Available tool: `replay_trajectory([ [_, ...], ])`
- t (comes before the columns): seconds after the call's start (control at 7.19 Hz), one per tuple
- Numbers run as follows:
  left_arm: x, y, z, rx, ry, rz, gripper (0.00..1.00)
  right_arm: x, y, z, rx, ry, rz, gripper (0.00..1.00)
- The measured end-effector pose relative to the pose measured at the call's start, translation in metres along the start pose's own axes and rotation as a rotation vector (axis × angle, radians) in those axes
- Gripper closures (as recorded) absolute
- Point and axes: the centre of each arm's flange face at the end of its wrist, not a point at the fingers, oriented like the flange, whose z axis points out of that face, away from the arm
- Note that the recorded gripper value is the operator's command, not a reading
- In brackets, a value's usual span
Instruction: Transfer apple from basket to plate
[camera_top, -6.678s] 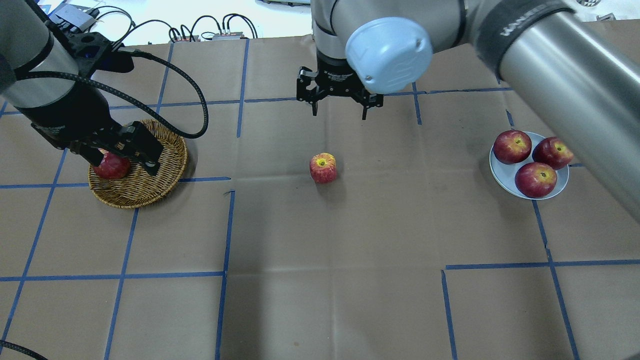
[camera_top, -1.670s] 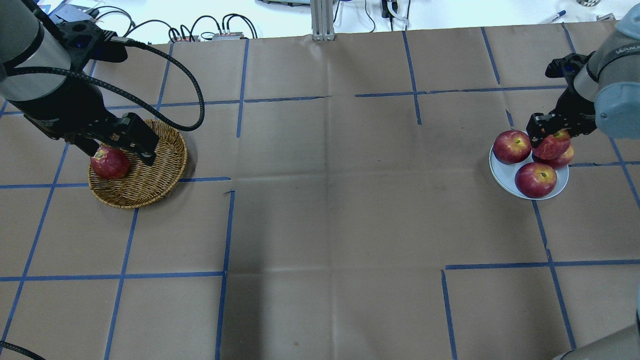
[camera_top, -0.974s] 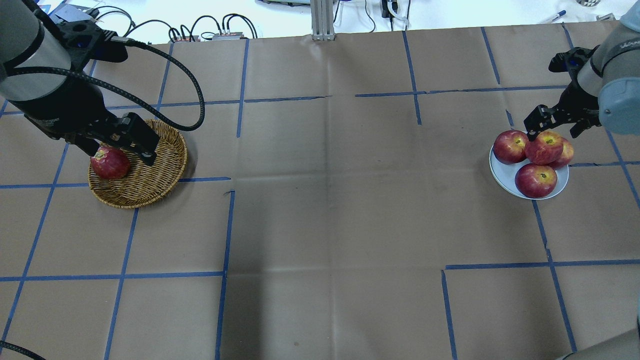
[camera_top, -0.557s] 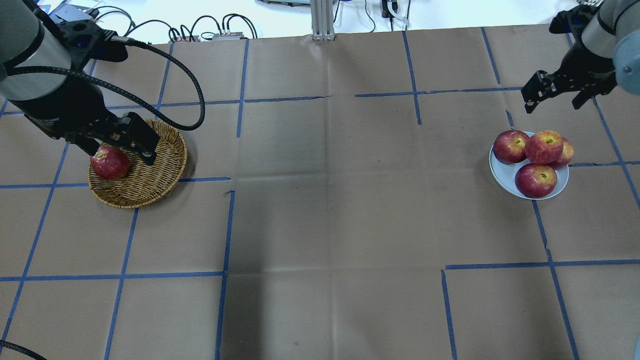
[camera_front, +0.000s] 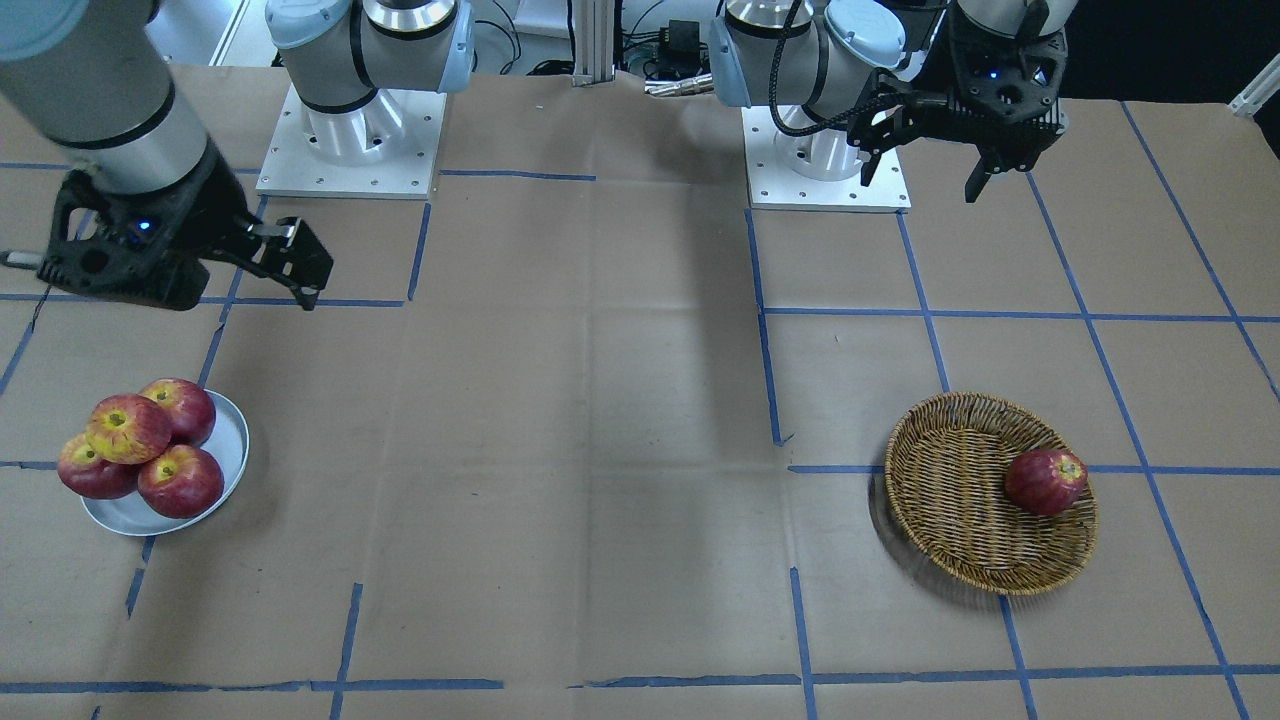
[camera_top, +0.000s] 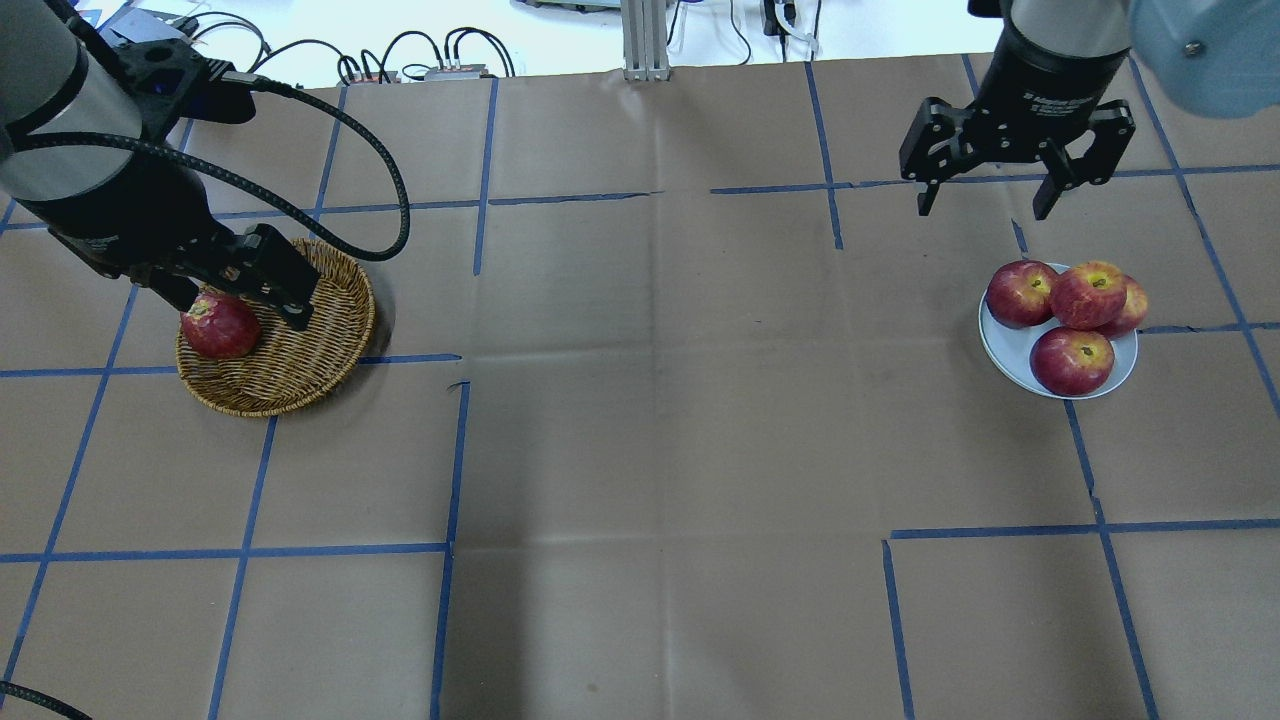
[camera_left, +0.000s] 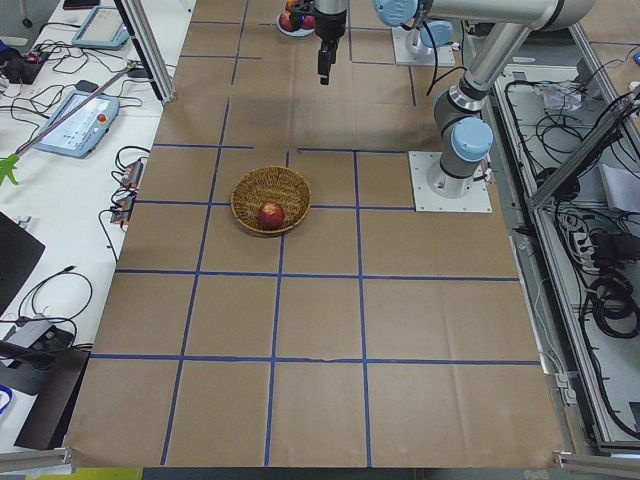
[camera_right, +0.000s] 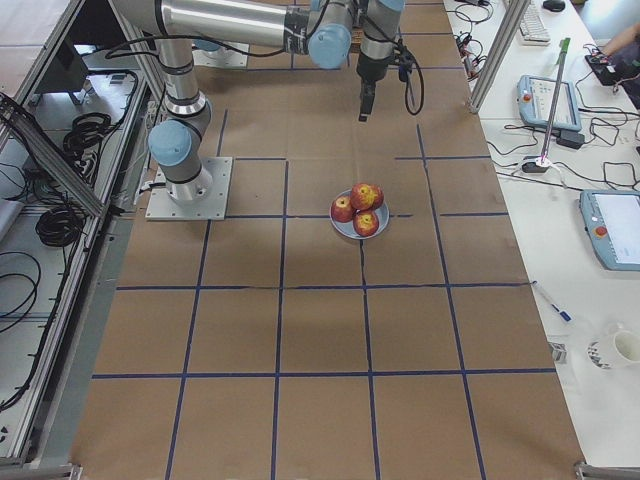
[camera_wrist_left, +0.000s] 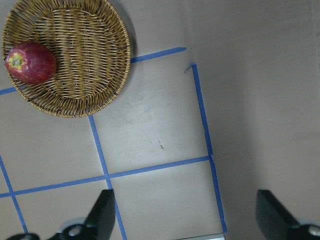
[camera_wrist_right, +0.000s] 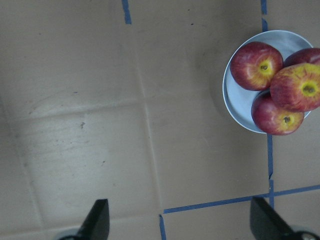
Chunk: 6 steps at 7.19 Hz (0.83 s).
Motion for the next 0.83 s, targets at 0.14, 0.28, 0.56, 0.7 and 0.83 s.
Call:
replay_trajectory([
  [0.14, 0.000, 0.000, -0.001, 0.001, 0.000, 0.000, 0.01, -0.014, 0.010, -0.003, -0.004, 0.001, -0.024, 0.00],
  [0.28, 0.000, -0.001, -0.001, 0.003, -0.001, 0.000, 0.01, -0.017, 0.013, -0.002, -0.011, 0.002, -0.064, 0.00],
  [0.56, 0.000, -0.001, -0.003, 0.006, -0.002, 0.000, 0.01, -0.018, 0.019, -0.001, -0.026, -0.009, -0.113, 0.00],
  [0.7, 0.000, -0.001, -0.004, 0.007, -0.003, -0.001, 0.01, -0.018, 0.022, -0.001, -0.029, -0.020, -0.121, 0.01],
  [0.83, 0.000, -0.001, -0.005, 0.009, -0.004, -0.001, 0.01, -0.018, 0.024, 0.000, -0.030, -0.025, -0.124, 0.01],
])
